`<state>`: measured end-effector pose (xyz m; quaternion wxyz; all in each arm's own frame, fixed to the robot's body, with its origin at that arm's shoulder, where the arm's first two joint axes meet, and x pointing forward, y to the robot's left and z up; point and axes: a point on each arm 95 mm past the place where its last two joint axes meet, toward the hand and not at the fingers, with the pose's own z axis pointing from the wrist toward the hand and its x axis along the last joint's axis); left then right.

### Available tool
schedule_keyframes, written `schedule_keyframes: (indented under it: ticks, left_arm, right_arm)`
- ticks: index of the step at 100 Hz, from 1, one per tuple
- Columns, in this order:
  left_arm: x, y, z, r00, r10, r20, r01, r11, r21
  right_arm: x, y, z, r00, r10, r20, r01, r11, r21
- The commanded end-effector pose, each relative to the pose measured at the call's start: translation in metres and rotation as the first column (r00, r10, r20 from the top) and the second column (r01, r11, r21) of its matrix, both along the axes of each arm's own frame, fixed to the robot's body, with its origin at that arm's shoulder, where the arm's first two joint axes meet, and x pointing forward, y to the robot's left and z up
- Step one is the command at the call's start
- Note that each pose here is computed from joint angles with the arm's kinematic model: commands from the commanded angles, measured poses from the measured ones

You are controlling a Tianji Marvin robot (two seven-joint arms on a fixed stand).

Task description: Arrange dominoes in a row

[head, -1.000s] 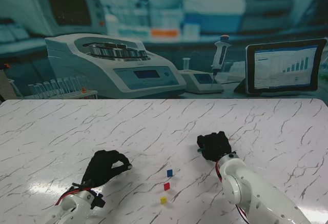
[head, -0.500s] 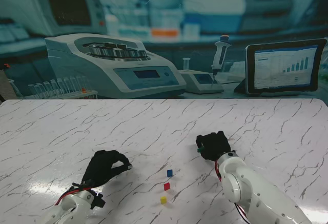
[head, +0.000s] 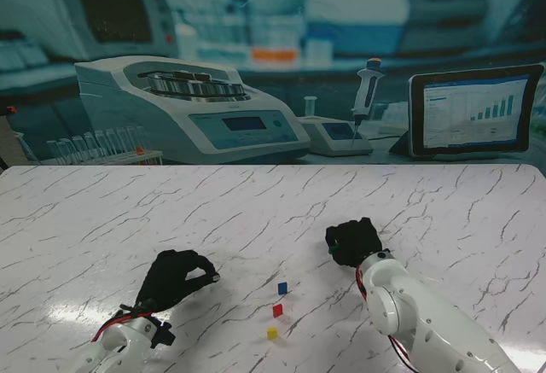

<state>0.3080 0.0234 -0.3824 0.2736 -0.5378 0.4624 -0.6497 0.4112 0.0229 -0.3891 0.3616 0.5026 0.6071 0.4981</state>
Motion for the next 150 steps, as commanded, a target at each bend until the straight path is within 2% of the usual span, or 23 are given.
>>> schedule_keyframes:
  ticks: [1, 36, 97, 150]
  left_arm:
    - [-0.003, -0.004, -0.002, 1.000, -0.021, -0.006, 0.021, 1.000, -0.015]
    - [-0.002, -0.003, -0.002, 1.000, -0.019, -0.001, 0.019, 1.000, -0.015]
    - [-0.001, -0.003, -0.003, 1.000, -0.019, 0.003, 0.019, 1.000, -0.018]
    - [0.000, -0.004, -0.004, 1.000, -0.023, 0.004, 0.023, 1.000, -0.019]
  right_arm:
    - [-0.006, 0.003, -0.010, 0.999, 0.008, -0.031, -0.008, 1.000, 0.000]
    - [-0.008, 0.004, -0.013, 0.999, 0.022, -0.036, -0.022, 1.000, 0.000]
    - [-0.014, 0.002, 0.004, 0.998, 0.034, 0.052, -0.035, 0.999, 0.005]
    - [-0.018, 0.002, 0.014, 0.996, 0.048, 0.077, -0.050, 0.999, 0.017]
